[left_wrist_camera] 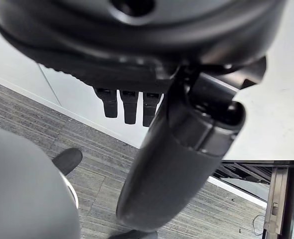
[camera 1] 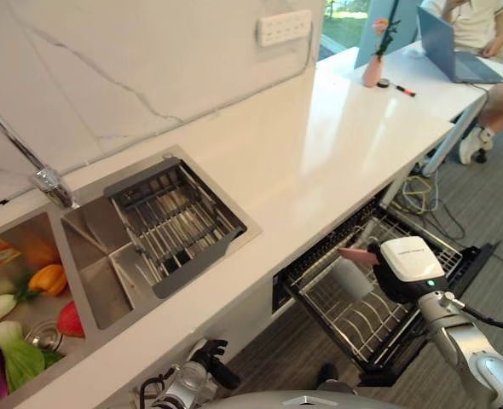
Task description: Place the dishes in the dishwasher.
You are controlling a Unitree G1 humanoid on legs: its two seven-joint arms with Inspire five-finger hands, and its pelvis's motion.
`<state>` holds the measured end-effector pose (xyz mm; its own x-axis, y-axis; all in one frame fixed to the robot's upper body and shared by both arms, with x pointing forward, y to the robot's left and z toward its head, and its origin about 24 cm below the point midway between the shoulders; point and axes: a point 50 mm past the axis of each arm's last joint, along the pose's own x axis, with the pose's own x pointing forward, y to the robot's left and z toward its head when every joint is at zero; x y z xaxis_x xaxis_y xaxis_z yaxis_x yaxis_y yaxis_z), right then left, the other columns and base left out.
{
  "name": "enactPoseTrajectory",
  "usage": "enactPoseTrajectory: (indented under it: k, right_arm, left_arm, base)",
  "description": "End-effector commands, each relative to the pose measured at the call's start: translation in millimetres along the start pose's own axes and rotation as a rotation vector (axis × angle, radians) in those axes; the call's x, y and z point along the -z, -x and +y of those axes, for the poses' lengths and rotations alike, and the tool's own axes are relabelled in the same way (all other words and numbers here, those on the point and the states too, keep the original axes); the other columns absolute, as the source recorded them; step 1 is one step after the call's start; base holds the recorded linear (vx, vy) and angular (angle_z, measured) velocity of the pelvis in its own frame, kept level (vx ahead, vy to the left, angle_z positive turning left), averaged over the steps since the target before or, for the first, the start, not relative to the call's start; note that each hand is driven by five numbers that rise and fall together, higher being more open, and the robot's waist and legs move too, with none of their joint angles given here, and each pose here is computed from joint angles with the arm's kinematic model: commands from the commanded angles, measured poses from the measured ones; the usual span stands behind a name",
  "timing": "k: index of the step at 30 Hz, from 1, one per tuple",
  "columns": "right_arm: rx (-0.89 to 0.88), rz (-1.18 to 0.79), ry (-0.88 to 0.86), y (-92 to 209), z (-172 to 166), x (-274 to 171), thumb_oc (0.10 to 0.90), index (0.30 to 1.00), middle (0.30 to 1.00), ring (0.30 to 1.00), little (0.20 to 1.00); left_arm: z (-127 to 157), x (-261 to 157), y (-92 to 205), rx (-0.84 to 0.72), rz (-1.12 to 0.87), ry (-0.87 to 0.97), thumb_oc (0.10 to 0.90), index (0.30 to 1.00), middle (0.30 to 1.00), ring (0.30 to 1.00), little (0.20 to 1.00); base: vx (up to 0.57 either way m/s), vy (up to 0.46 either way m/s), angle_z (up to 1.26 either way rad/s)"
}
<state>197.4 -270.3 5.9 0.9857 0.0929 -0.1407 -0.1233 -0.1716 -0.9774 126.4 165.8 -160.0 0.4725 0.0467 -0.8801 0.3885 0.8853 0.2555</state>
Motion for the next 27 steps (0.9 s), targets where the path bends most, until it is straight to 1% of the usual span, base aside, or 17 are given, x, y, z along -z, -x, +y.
enactPoseTrajectory:
  k: [1, 3, 4, 6, 8, 9, 10, 11, 12, 18, 21, 25, 27]
  right_arm:
    - [0.053, -0.002, 0.079, -16.0, -4.2, -1.6, 0.400, 0.300, 0.300, 0.300, 0.300]
    - [0.030, 0.005, 0.087, -16.8, 2.3, -1.7, 0.400, 0.300, 0.300, 0.300, 0.300]
    - [-0.015, 0.025, 0.092, -15.9, 14.4, -0.1, 0.400, 0.300, 0.300, 0.300, 0.300]
    - [-0.066, 0.050, 0.090, -15.9, 27.1, 0.5, 0.400, 0.300, 0.300, 0.300, 0.300]
    - [-0.085, 0.052, 0.086, -16.6, 31.7, -1.0, 0.400, 0.300, 0.300, 0.300, 0.300]
    - [-0.122, 0.064, 0.074, -17.9, 40.5, -3.6, 0.420, 0.331, 0.331, 0.331, 0.331]
    - [-0.138, 0.066, 0.066, -18.2, 44.0, -5.5, 0.604, 0.606, 0.606, 0.606, 0.606]
    - [-0.138, 0.066, 0.065, -18.4, 44.1, -5.6, 0.759, 0.839, 0.839, 0.839, 0.839]
    - [-0.161, 0.076, 0.041, -18.4, 50.3, -8.5, 0.800, 0.900, 0.900, 0.900, 0.900]
    - [-0.154, 0.069, -0.005, -24.6, 49.5, -16.3, 0.800, 0.900, 0.900, 0.900, 0.900]
    - [-0.129, -0.007, -0.081, -33.4, 41.3, -33.1, 0.800, 0.900, 0.900, 0.900, 0.900]
    - [-0.158, -0.046, -0.111, -29.3, 45.1, -40.9, 0.800, 0.900, 0.900, 0.900, 0.900]
    - [-0.158, -0.031, -0.125, -27.3, 45.7, -38.7, 0.800, 0.900, 0.900, 0.900, 0.900]
  left_arm:
    - [14.5, 48.2, 8.7, -0.067, 0.158, -0.016, 0.800, 0.900, 0.900, 0.900, 0.900]
    - [15.5, 48.0, 8.6, -0.070, 0.157, -0.018, 0.800, 0.900, 0.900, 0.900, 0.900]
    - [15.9, 48.0, 8.5, -0.072, 0.159, -0.020, 0.800, 0.900, 0.900, 0.900, 0.900]
    - [16.6, 47.5, 8.3, -0.072, 0.156, -0.019, 0.800, 0.900, 0.900, 0.900, 0.900]
    - [16.5, 47.3, 8.2, -0.070, 0.155, -0.018, 0.800, 0.900, 0.900, 0.900, 0.900]
    - [14.8, 48.4, 8.6, -0.063, 0.157, -0.014, 0.800, 0.900, 0.900, 0.900, 0.900]
    - [13.9, 49.2, 8.9, -0.059, 0.159, -0.013, 0.800, 0.900, 0.900, 0.900, 0.900]
    - [14.0, 49.2, 8.9, -0.060, 0.159, -0.013, 0.800, 0.900, 0.900, 0.900, 0.900]
    - [12.1, 50.4, 9.3, -0.053, 0.162, -0.014, 0.800, 0.900, 0.900, 0.900, 0.900]
    - [8.4, 53.1, 10.2, -0.040, 0.170, -0.018, 0.800, 0.900, 0.900, 0.900, 0.900]
    - [6.0, 50.1, 9.5, -0.023, 0.156, -0.027, 0.800, 0.900, 0.900, 0.900, 0.900]
    - [5.7, 47.5, 8.8, -0.015, 0.144, -0.037, 0.800, 0.900, 0.900, 0.900, 0.900]
    - [7.0, 46.2, 8.4, -0.020, 0.141, -0.039, 0.800, 0.900, 0.900, 0.900, 0.900]
  base:
    - [0.02, 0.006, 0.37]
    - [0.02, 0.017, 0.31]
    - [0.02, 0.026, 0.11]
    - [0.00, 0.000, 0.00]
    - [0.01, 0.012, 0.07]
    - [0.02, 0.025, 0.11]
    - [0.02, 0.021, 0.10]
    - [0.00, 0.000, 0.00]
    - [0.00, 0.000, 0.00]
    - [0.01, 0.032, 0.06]
    - [-0.01, 0.046, 0.09]
    - [-0.01, 0.022, 0.17]
    - [0.00, 0.022, 0.10]
